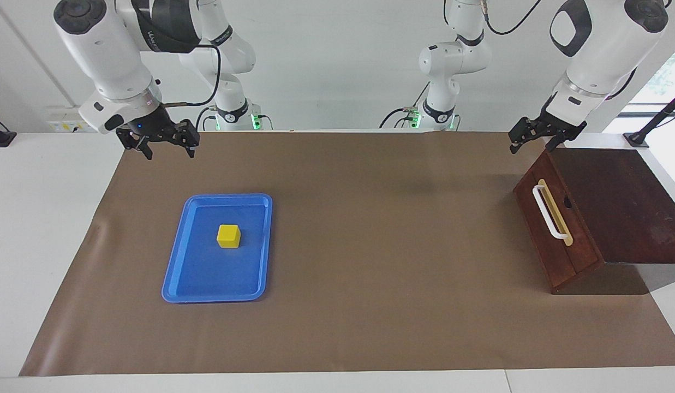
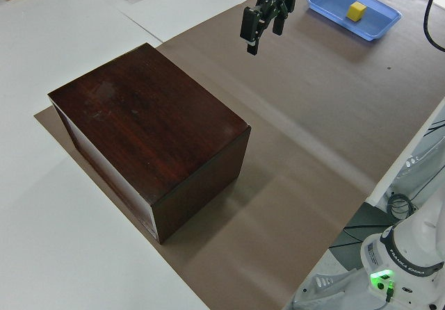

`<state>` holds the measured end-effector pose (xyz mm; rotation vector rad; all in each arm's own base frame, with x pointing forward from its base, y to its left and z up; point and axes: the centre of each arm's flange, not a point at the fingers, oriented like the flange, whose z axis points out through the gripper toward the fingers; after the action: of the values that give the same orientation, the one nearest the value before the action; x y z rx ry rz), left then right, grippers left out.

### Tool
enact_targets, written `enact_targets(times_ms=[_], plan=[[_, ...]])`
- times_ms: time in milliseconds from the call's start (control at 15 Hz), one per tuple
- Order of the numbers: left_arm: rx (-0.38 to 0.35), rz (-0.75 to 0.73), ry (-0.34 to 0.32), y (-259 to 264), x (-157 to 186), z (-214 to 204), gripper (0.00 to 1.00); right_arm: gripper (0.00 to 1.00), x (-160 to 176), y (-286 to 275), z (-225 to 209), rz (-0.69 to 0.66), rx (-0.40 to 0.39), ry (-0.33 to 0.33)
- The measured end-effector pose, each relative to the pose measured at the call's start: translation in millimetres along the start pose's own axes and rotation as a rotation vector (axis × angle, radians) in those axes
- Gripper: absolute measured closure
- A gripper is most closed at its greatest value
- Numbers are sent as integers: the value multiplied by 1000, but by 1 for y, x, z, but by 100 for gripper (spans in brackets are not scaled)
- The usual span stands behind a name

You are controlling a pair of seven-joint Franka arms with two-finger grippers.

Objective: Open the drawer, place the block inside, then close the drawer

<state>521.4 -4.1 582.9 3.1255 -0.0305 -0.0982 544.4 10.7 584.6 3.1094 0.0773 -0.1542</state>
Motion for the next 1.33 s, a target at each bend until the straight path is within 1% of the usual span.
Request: enact_targets(times_ms=[400, 600, 667, 867, 1000, 1133, 1333], plan=[[0, 0, -1, 0, 0, 0, 0, 0, -1, 0, -3, 0, -1, 7], [0, 0, -1, 0, 0, 1, 0, 0, -6, -1, -5, -73, 11, -6], [0, 1, -1, 0, 0, 2, 0, 0, -6, -1, -5, -64, 29, 1], [17, 27, 11, 11, 3, 11, 0, 0, 1, 0, -3, 109, 50, 42], [64, 60, 25, 21, 6, 15, 0, 0, 7, 2, 3, 277, 55, 56], [125, 87, 34, 34, 8, 18, 0, 0, 17, 7, 15, 483, 59, 50], [183, 96, 47, 50, 17, 32, 0, 0, 32, 24, 40, 774, 65, 17]])
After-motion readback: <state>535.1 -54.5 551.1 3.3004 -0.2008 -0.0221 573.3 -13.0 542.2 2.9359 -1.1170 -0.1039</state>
